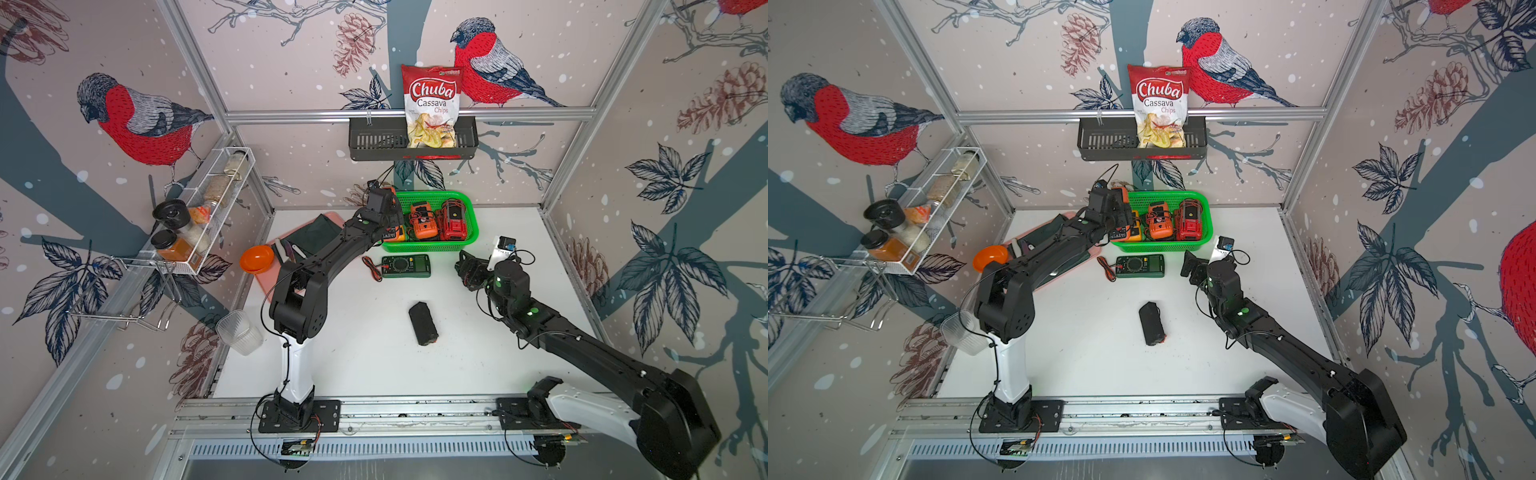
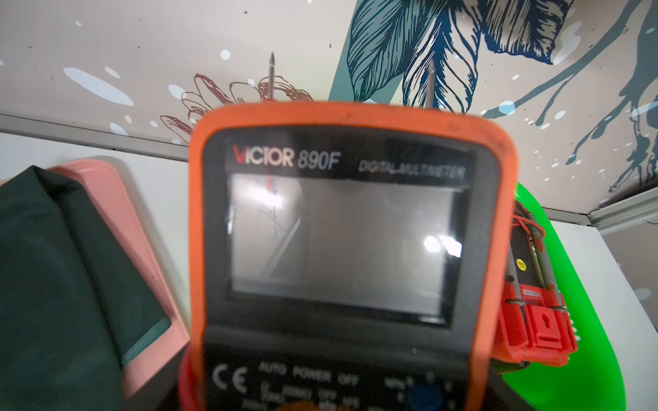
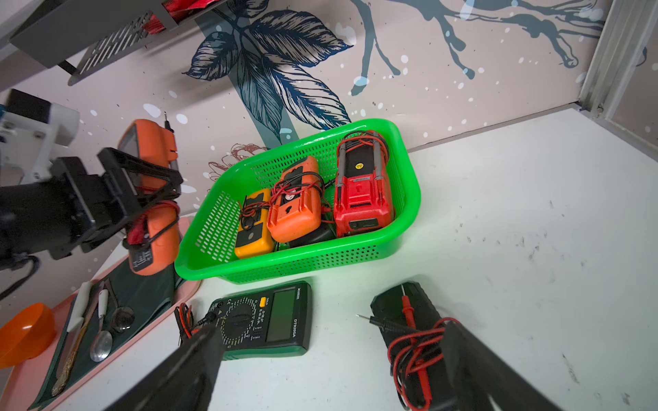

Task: Put the multimeter into the basket
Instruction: Place the multimeter in the basket.

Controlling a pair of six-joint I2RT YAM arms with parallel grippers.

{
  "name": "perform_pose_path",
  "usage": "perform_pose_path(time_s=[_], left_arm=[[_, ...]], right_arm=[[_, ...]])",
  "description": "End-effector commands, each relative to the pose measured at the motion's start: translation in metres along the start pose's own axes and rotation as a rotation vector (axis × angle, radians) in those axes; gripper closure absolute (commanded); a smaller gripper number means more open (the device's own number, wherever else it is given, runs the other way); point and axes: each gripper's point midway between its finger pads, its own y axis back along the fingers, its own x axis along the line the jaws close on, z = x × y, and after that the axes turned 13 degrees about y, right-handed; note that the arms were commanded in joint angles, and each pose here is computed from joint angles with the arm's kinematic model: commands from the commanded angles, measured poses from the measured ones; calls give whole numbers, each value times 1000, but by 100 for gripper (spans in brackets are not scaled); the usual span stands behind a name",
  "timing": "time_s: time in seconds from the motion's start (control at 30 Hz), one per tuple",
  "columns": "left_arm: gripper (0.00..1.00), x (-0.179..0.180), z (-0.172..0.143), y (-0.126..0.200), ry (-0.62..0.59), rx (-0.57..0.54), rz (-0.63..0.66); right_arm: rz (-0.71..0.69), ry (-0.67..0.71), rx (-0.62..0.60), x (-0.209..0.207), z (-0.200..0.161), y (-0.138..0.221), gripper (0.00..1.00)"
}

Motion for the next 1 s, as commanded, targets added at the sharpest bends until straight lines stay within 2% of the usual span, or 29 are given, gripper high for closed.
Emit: perform_pose_path(time_s=[0.0,0.33,0.53,0.97], left_arm=[[98,-14,13,-13,-3,-50,-32],[98,-15,-3,-68,-31,-7,15],[98,-2,-28,-89,-48,65,81],[98,24,-73,-94,-118,172,208]], right_arm=[[-13,-17,-36,0,9,3,0],[1,-7,-22,7,2,5,0],[5,-5,6,10,-7,0,0],[-45,6,53,8,-12,-9,0]])
